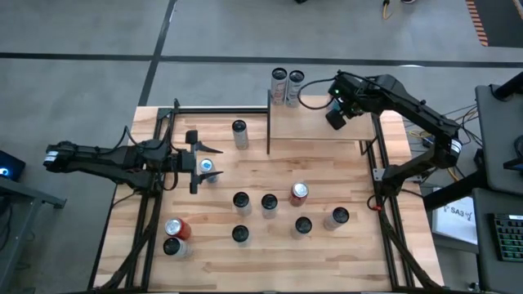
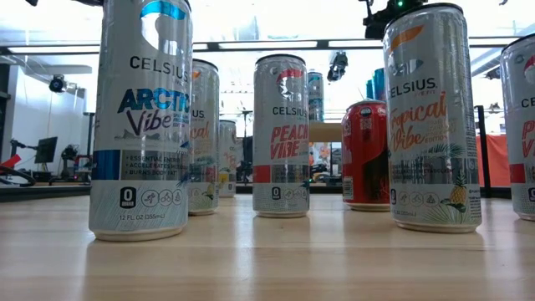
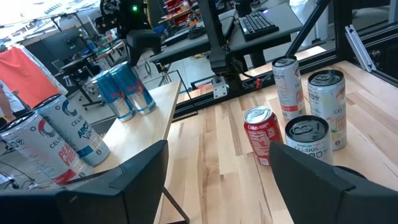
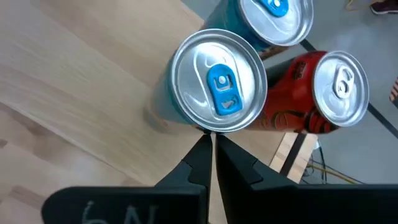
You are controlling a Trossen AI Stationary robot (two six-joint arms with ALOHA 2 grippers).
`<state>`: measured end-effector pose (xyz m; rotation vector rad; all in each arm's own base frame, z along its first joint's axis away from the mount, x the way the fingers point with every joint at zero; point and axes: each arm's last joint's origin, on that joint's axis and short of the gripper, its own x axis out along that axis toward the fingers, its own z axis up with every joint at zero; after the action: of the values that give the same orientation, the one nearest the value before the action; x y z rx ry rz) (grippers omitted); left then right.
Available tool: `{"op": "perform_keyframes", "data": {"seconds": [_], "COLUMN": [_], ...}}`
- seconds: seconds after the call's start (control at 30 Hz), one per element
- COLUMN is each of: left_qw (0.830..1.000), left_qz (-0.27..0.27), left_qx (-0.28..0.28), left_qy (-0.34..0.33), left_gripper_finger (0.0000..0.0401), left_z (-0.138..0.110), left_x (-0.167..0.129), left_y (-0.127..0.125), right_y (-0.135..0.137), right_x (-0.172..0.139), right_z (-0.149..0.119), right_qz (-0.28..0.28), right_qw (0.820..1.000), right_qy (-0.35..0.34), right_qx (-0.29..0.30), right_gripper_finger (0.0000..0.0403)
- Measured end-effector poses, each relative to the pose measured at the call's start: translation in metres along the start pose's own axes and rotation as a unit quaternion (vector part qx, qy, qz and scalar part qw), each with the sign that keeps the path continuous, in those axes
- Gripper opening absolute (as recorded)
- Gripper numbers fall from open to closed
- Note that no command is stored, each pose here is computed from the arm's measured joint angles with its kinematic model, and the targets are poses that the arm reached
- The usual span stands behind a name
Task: Place canned beverage on shelf
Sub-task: Put the bottom blue soda can on the shelf aligned with the blue soda can
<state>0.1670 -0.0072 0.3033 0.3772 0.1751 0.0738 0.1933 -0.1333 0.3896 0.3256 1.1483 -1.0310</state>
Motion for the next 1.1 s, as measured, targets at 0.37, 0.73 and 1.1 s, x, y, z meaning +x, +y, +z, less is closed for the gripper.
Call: {"op": "perform_keyframes", "data": {"seconds": [0.37, 0.73, 1.1], "left_qw": [1.000, 1.000, 0.998], "left_qz": [0.000, 0.000, -0.001], "left_qx": [0.000, -0.030, -0.066], "left_qy": [0.000, 0.000, 0.003], "left_gripper_finger": [0.0262, 0.0262, 0.0262], "left_z": [0.000, -0.001, 0.000], "left_x": [0.000, 0.018, 0.026], "left_y": [0.000, -0.004, -0.005], "right_y": [0.001, 0.021, 0.025], "right_x": [-0.006, -0.026, -0.005], "right_z": [-0.004, 0.012, 0.010], "right_qz": [0.048, 0.076, -0.020], "right_qw": [0.998, 0.985, 0.986], "right_qy": [0.003, -0.156, -0.165], "right_qx": [0.036, 0.011, 0.017], "right_gripper_finger": [0.0012, 0.0012, 0.0012]}}
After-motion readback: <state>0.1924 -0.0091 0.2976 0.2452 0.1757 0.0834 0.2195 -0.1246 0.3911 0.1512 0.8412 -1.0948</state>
